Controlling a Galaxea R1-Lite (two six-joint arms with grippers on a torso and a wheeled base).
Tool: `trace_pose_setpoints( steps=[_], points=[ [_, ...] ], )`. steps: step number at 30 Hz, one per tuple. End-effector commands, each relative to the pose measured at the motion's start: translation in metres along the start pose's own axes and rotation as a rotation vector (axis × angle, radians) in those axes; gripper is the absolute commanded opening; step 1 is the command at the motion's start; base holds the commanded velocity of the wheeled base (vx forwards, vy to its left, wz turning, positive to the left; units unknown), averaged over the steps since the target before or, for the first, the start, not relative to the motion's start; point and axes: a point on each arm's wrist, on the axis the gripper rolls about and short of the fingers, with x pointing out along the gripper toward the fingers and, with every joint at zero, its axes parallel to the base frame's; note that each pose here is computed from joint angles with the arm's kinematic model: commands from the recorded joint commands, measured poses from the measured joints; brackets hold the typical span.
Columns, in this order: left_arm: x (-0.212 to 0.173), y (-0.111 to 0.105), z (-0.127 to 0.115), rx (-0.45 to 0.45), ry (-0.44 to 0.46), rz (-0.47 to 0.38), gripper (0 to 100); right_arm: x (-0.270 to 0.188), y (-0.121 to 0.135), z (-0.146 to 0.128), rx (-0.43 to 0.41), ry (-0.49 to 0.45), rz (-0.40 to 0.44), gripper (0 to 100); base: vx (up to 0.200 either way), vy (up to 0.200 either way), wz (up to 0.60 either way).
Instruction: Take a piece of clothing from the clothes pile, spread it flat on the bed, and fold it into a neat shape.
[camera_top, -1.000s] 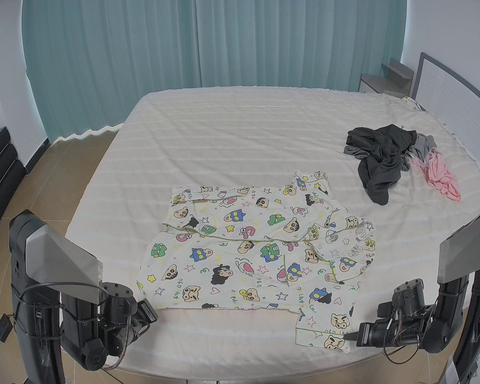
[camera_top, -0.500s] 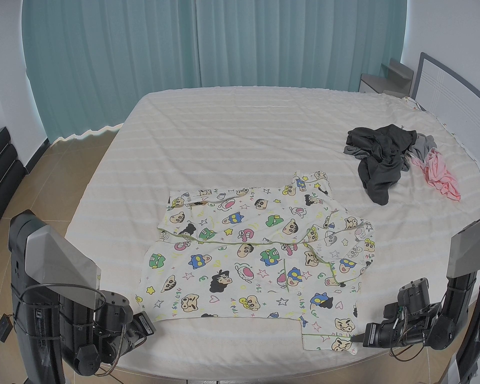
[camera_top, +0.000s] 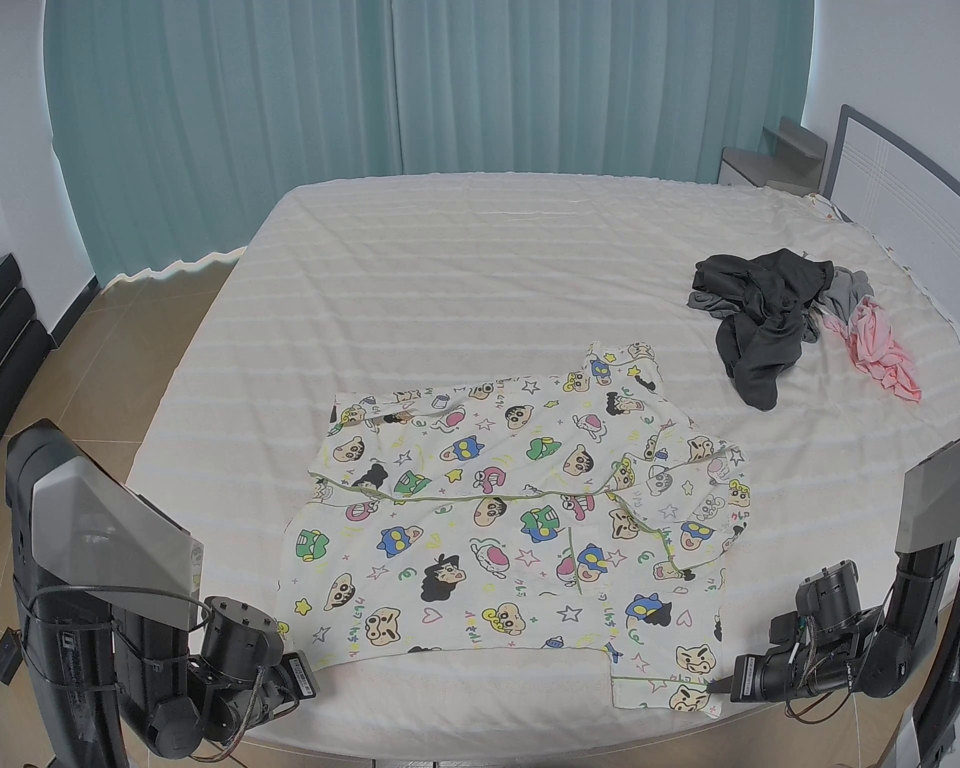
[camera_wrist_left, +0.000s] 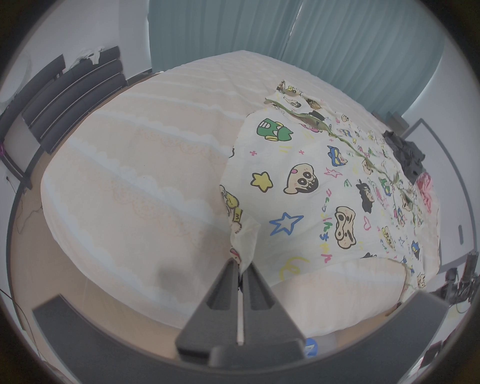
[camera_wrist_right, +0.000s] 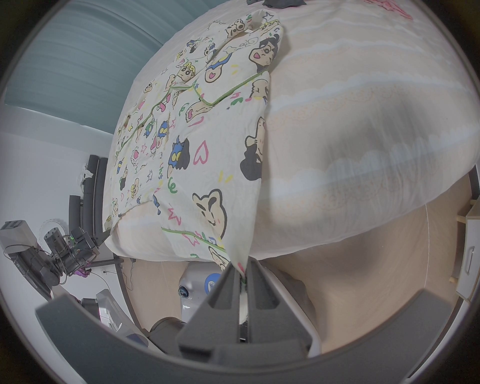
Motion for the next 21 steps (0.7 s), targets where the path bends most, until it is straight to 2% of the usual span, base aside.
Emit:
trace_pose_setpoints(
  steps=[1, 10, 21],
  points=[
    [-0.0045, 0.0015, -0.0002, 0.016, 0.007, 0.009, 0, -0.0017, -0.0022, -0.0045, -0.001, 0.019, -0.012, 0, 0.0, 0.0, 0.0],
    [-0.0072, 0.0046, -0.0041, 0.067, 0.05, 0.041, 0, 0.001, -0.0057, -0.0089, 0.004, 0.062, -0.036, 0, 0.0, 0.0, 0.0],
    [-0.0081, 0.004, -0.0044, 0.072, 0.049, 0.042, 0, 0.0016, -0.0081, -0.013, -0.015, 0.103, -0.055, 0, 0.0, 0.0, 0.0]
  ],
)
